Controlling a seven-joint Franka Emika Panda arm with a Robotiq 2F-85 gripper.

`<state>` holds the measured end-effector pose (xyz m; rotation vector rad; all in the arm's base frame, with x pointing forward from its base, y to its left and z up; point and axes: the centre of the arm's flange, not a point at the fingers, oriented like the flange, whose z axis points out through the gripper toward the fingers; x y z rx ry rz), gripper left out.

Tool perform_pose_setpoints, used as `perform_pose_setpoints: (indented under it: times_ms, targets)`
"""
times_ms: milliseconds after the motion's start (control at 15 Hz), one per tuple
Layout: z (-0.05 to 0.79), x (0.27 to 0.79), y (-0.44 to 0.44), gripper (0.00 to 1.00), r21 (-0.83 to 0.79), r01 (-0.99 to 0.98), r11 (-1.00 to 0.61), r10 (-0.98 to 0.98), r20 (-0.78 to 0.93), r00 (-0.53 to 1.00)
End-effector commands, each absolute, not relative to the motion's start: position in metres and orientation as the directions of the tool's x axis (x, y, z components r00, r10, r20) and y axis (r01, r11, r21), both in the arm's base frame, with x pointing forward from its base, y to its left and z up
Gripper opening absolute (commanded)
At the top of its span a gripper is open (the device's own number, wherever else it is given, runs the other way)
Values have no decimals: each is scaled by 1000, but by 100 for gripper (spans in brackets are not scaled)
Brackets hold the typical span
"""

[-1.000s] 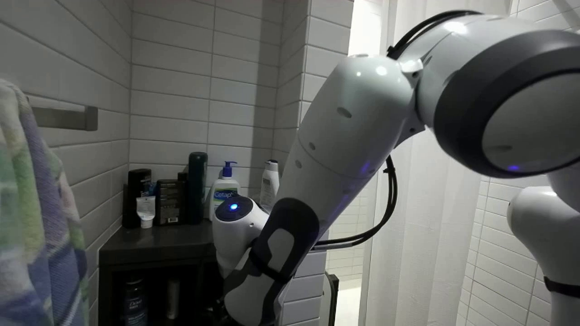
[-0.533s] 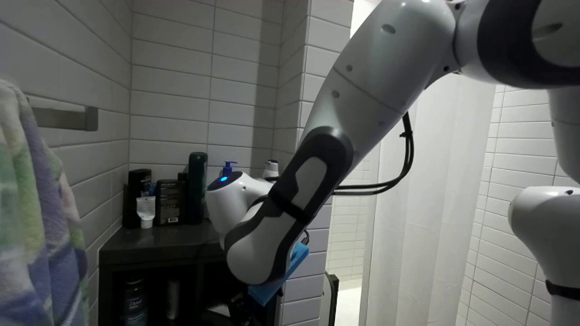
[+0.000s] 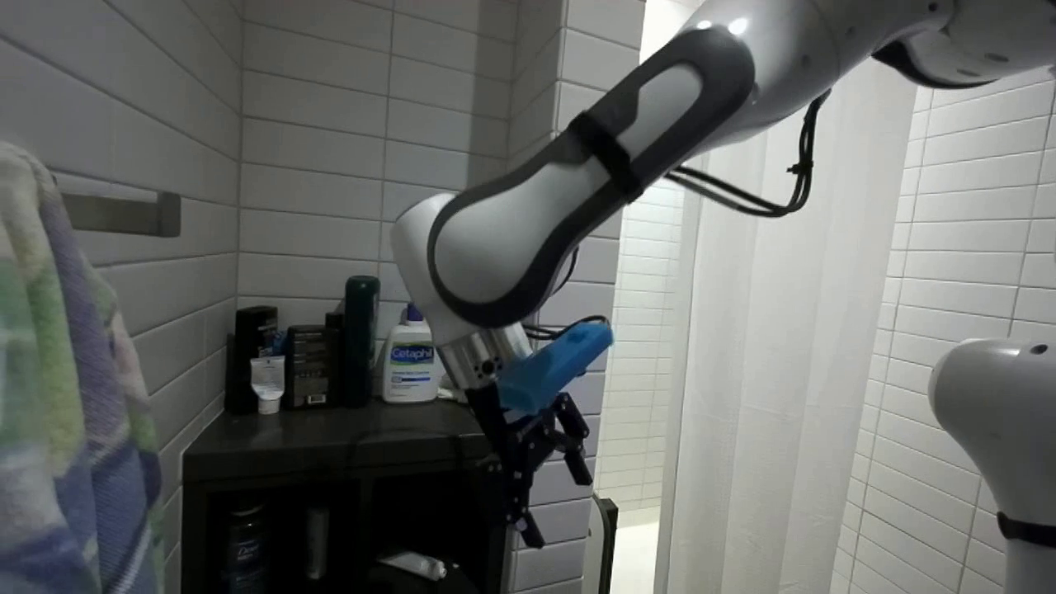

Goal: Put the white tube on the top shelf.

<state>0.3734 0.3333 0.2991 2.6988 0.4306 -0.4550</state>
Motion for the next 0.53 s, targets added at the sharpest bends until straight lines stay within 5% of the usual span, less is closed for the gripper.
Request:
perform_pose_setpoints:
  times_ms: [0,467]
  targets:
    - [362,342,308,100,237,368,-899,225,-470,854]
    - [389,340,306,100,236,380,-894,232,-481,846]
